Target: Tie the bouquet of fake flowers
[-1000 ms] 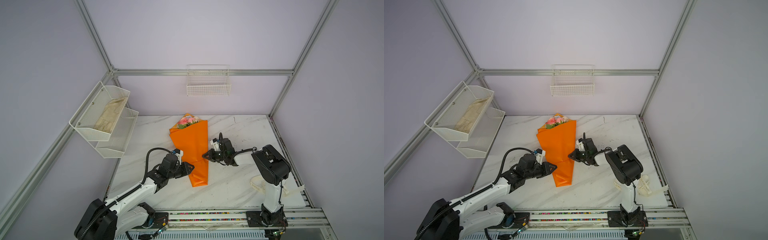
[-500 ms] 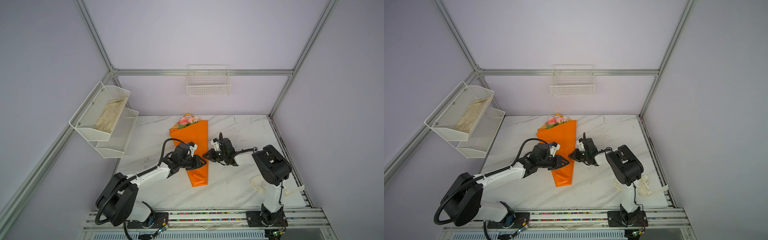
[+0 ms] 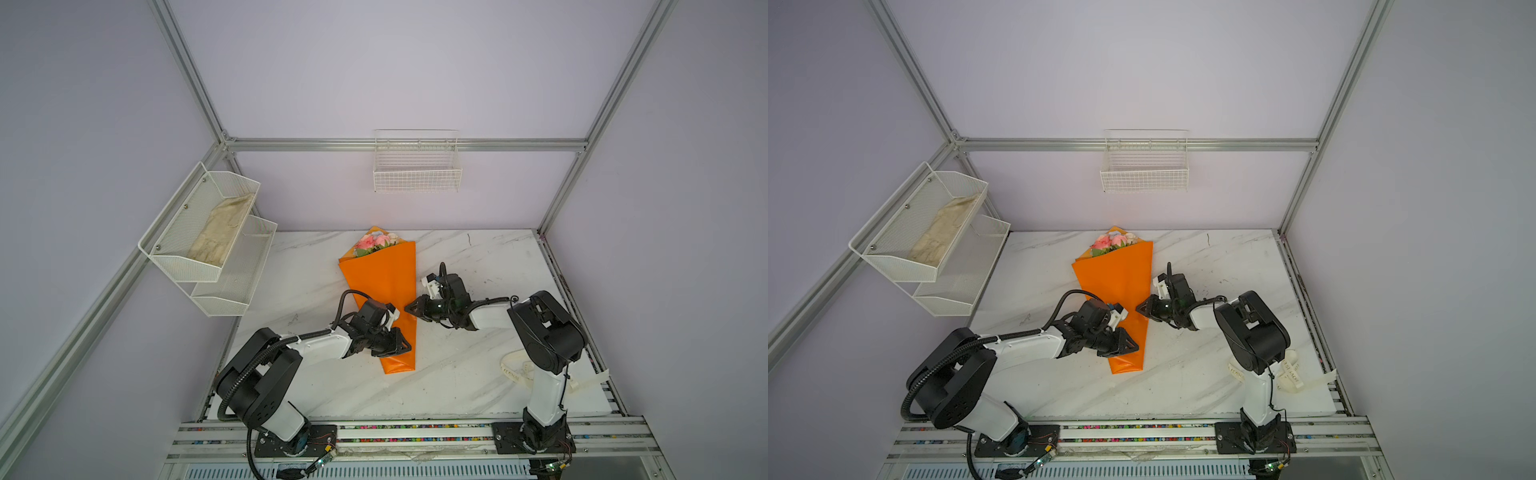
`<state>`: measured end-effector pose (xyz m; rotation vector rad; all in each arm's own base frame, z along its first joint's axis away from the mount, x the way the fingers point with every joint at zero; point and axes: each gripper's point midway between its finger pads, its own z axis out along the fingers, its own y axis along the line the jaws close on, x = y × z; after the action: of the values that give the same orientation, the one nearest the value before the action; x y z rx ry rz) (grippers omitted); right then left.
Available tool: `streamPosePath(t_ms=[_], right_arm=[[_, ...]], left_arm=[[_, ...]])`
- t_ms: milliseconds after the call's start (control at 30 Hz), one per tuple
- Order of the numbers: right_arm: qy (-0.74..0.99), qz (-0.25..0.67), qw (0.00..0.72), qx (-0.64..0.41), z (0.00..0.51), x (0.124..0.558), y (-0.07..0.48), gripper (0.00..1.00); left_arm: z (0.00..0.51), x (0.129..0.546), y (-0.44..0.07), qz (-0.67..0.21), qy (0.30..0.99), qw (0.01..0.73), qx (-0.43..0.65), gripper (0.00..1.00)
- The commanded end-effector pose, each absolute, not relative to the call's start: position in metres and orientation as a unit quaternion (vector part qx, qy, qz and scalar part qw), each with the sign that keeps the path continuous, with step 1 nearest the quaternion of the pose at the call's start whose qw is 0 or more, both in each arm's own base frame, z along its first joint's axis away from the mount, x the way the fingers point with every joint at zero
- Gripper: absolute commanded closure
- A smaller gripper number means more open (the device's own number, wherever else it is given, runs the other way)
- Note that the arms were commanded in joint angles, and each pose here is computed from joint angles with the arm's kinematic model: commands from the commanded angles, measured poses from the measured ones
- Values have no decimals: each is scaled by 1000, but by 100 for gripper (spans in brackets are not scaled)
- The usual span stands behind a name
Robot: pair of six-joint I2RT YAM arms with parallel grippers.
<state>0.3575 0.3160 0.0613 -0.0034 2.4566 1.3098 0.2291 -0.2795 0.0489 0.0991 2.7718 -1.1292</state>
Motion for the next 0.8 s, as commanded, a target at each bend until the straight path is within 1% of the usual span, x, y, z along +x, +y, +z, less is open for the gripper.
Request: streamPosePath(t_ms=[0,233,267,333,400,467,600,667,767], right_arm=[[857,468,215,-1,93,374,312,73],[852,472,225,-10,105,383,314,72],[851,473,228,-14,107,385,315,73],[849,476,227,-25,107,389,320,78],[849,479,220,-34,104,393,326,81],[851,477,218,-33,97,400,329,84],[857,472,205,-29,72,414,335,85],[864,458,206,-20,56,421,330,86],[871,446,208,-7,38,430,316,86]], left_arm=[[32,220,-262,-347,933,86,43,78],[30,221,-263,-348,931,92,54,79],[30,220,-263,-349,931,92,54,79],[28,220,-264,-351,930,89,56,79],[26,221,-266,-352,930,85,58,79],[24,221,-267,-351,931,82,59,79],[20,222,-268,-349,932,77,58,79],[16,220,-266,-345,934,72,57,79],[11,216,-263,-339,937,64,57,82]])
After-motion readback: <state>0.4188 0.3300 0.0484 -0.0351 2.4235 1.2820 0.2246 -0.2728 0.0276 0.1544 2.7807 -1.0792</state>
